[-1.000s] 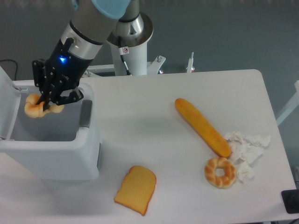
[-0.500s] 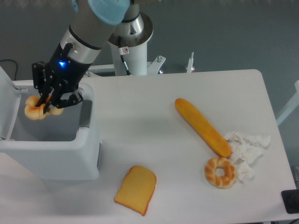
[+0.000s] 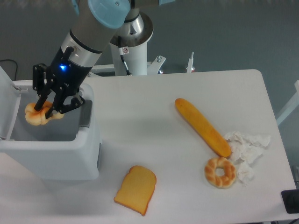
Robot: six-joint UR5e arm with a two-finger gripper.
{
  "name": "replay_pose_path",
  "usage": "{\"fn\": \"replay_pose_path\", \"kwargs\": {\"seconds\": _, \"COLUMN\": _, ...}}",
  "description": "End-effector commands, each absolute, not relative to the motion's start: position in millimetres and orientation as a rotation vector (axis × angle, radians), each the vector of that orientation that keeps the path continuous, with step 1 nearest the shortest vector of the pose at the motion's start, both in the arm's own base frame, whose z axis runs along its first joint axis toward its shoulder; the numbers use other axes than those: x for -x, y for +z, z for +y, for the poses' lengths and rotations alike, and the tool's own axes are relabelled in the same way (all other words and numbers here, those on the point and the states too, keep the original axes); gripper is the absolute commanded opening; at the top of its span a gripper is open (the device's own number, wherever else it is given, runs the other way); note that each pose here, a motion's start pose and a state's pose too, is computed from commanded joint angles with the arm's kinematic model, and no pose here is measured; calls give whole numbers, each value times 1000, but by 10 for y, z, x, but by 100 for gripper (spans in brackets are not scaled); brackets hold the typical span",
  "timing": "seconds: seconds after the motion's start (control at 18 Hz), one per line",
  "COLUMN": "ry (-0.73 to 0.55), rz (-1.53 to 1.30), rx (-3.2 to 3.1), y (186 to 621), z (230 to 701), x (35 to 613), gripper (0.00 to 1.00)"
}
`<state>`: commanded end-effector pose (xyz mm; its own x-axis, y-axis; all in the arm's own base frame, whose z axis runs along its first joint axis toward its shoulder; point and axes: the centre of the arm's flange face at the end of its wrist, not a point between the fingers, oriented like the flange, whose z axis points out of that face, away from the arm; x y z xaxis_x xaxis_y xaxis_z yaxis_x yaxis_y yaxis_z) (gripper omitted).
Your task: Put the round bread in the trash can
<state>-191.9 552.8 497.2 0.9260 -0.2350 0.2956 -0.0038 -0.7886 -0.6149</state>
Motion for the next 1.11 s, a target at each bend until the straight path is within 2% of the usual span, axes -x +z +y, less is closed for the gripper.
{"fn": "replay_pose_path", "kwargs": {"seconds": 0.67, "ry": -477, "rz": 166, "rx": 2441, "y": 4981, "z": 5524, "x": 1916, "gripper": 47}}
{"fn": "replay_pose_path", "kwargs": {"seconds": 0.78, "ry": -474, "rz": 170, "rx": 2439, "y": 4982, "z": 5524, "x": 1916, "gripper": 53}}
{"fn": "replay_pose_path", "kwargs": {"seconds": 0.89, "ry": -469, "rz": 174, "rx": 2436, "y": 5012, "z": 5523, "x": 1915, "gripper": 55}}
{"fn": "replay_pose_path", "kwargs": {"seconds": 0.94, "ry": -467, "rz": 179, "rx": 2435, "y": 5014, "z": 5523, "x": 1915, "gripper": 64}}
{"fn": "replay_pose_path", "kwargs": {"seconds": 1.11, "ry": -437, "rz": 193, "rx": 2421, "y": 5056, "z": 5519, "x": 1926, "gripper": 98}}
